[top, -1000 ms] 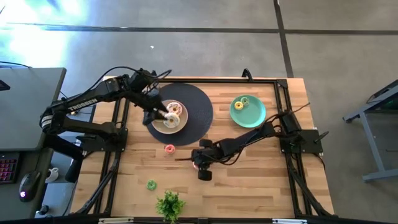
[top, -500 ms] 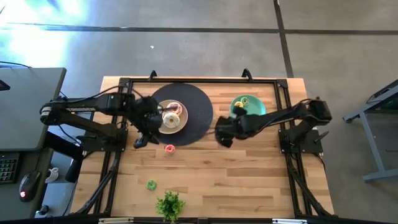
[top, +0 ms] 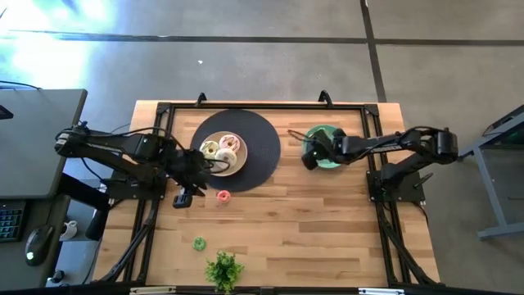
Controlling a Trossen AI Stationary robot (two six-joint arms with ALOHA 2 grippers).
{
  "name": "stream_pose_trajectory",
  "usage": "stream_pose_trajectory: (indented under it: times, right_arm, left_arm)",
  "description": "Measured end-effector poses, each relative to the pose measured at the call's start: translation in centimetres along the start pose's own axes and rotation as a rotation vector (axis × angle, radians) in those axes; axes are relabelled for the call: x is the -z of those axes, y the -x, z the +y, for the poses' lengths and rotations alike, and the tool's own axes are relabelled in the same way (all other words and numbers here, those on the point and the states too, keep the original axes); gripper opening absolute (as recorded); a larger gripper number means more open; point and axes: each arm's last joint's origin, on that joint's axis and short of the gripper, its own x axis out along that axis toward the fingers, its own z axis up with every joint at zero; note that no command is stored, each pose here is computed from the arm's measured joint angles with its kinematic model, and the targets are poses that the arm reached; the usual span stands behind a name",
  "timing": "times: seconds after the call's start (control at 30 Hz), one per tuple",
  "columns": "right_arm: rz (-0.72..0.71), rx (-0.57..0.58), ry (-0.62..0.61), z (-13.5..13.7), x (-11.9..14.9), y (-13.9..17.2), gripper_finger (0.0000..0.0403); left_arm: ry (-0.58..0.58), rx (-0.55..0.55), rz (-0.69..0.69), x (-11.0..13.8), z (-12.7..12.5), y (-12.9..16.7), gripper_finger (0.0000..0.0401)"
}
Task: Pick & Place donuts
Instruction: Put the bottom small pink donut on the green plate, then put the small green donut on the green plate
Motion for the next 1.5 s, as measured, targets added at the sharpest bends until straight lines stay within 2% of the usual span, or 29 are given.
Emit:
stream_pose_trajectory:
  times: [0.1,0.2,0.4,0.5,0.67,0.87,1.03,1.23,1.5]
  right_arm:
    - [0.005,-0.063,-0.049,-0.5,0.4,-0.8,0.0011]
    - [-0.040,-0.061,-0.083,-1.0,1.2,-1.6,0.0024]
    - [-0.111,-0.100,-0.073,-1.2,2.5,-2.4,0.0045]
    - [-0.112,-0.131,-0.003,-1.1,2.4,-2.4,0.0063]
    - [-0.166,-0.156,0.037,-0.5,0.5,-1.7,0.0099]
    - [-0.227,-0.210,0.052,0.4,-2.3,-0.5,0.0144]
    - [-0.289,-0.321,0.018,1.6,-5.0,1.4,0.0169]
    - [-0.374,-0.481,0.059,4.2,-7.0,4.7,0.0171]
    - [-0.414,-0.553,0.116,6.2,-6.7,7.0,0.0161]
  left_arm:
    - [0.012,0.003,0.002,0.0,-0.1,0.0,0.0106]
    - [0.036,0.002,0.001,0.0,-0.1,0.0,0.0106]
    - [0.042,0.005,0.019,0.2,-0.4,-0.1,0.0106]
    - [0.027,0.010,0.043,0.5,-0.7,-0.1,0.0106]
    - [-0.004,0.030,0.065,1.0,-1.7,-0.6,0.0106]
    - [-0.011,-0.013,0.104,2.3,-3.0,-1.8,0.0106]
    - [0.001,-0.027,0.133,3.7,-3.7,-3.6,0.0106]
    - [0.029,0.037,0.154,5.7,-4.6,-6.3,0.0106]
    - [-0.020,0.153,0.099,8.8,-6.0,-10.0,0.0106]
